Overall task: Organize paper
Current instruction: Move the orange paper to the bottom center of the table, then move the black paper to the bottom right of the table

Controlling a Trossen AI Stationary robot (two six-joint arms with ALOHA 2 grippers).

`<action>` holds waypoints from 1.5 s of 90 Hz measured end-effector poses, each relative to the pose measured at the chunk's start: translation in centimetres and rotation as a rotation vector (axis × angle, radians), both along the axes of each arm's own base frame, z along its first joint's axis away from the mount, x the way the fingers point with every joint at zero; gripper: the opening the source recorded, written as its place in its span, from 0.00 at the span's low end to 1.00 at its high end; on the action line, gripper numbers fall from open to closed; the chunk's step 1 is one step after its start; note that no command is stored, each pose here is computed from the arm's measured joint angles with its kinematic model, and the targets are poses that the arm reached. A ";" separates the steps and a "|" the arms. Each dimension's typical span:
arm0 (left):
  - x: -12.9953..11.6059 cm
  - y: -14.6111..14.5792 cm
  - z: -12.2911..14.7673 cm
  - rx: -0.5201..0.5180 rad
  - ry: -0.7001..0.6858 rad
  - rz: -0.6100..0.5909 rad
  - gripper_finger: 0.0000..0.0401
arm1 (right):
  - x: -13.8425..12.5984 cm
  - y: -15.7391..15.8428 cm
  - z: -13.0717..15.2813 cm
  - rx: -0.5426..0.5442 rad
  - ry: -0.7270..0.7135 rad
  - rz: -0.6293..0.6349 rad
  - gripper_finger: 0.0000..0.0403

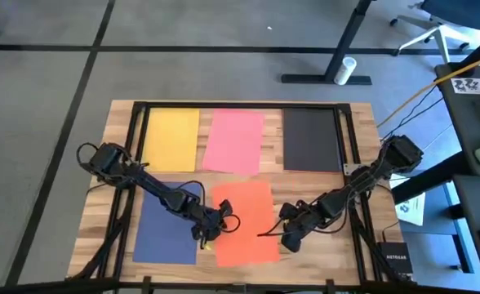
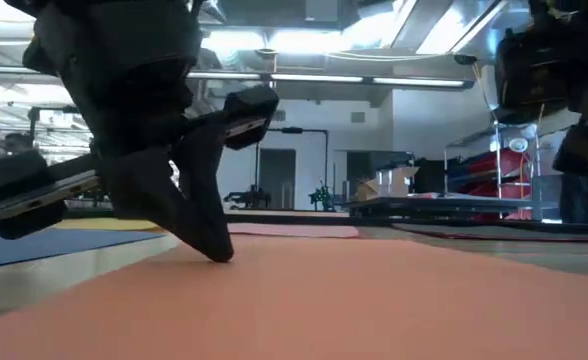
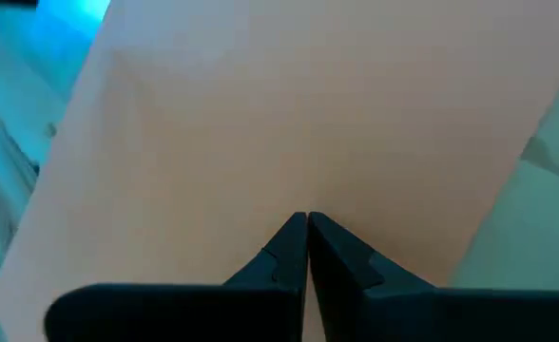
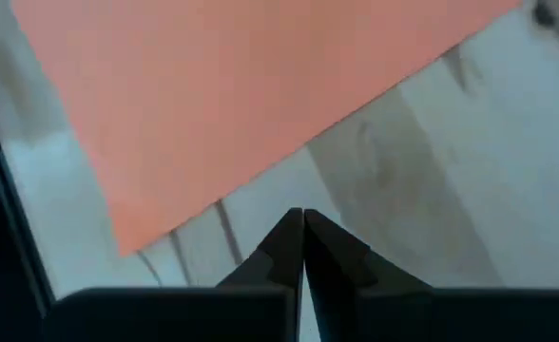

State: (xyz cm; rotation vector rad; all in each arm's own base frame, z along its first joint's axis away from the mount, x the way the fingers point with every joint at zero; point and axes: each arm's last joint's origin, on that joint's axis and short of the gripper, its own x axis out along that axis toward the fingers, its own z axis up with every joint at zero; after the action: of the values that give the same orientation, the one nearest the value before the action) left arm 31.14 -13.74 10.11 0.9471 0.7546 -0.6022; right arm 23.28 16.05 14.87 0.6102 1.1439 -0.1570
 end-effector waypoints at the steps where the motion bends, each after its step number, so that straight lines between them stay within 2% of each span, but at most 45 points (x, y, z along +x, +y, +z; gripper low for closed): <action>1: 0.0 0.0 0.0 0.004 0.000 -0.004 0.00 | 0.0 0.0 0.0 -0.001 -0.001 -0.001 0.00; 12: -0.1 0.0 0.1 0.034 -0.005 -0.025 0.00 | 0.1 0.1 0.1 -0.001 -0.015 -0.005 0.00; 32: -0.6 -0.2 1.6 0.100 -0.071 0.010 0.00 | 0.2 0.0 0.1 -0.014 -0.037 -0.020 0.00; 46: -0.8 -0.3 3.6 0.069 -0.143 0.097 0.00 | 0.3 -0.1 0.1 -0.057 -0.065 -0.039 0.00; 66: -0.9 0.0 6.4 -0.087 -0.242 0.311 0.00 | 0.4 -0.4 0.2 -0.159 -0.125 -0.078 0.00; 76: -0.8 0.5 7.6 -0.223 -0.305 0.478 0.00 | 0.1 -1.0 0.0 -0.266 -0.125 -0.115 0.00; 89: 0.0 1.6 8.5 -0.454 -0.356 0.685 0.00 | -0.2 -3.1 -0.1 -0.448 -0.021 -0.162 0.04; 100: 0.8 3.7 8.1 -0.564 -0.352 0.860 0.00 | 0.0 -5.2 0.4 -0.596 0.076 -0.130 0.15; 110: 1.5 6.0 7.6 -0.627 -0.360 1.005 0.00 | 0.5 -7.4 0.5 -0.675 0.145 -0.092 0.25; 118: 2.1 7.9 7.0 -0.634 -0.368 1.085 0.00 | 1.1 -9.1 0.5 -0.704 0.186 -0.057 0.32; 135: 2.7 11.1 5.7 -0.608 -0.372 1.200 0.00 | 2.2 -12.2 0.5 -0.734 0.222 -0.016 0.37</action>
State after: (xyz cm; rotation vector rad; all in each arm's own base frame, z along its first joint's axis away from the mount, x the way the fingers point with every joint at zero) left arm 33.87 -2.61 15.81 -0.0569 0.6092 0.3982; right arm 25.45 3.89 15.39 -0.0540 1.1907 -0.6380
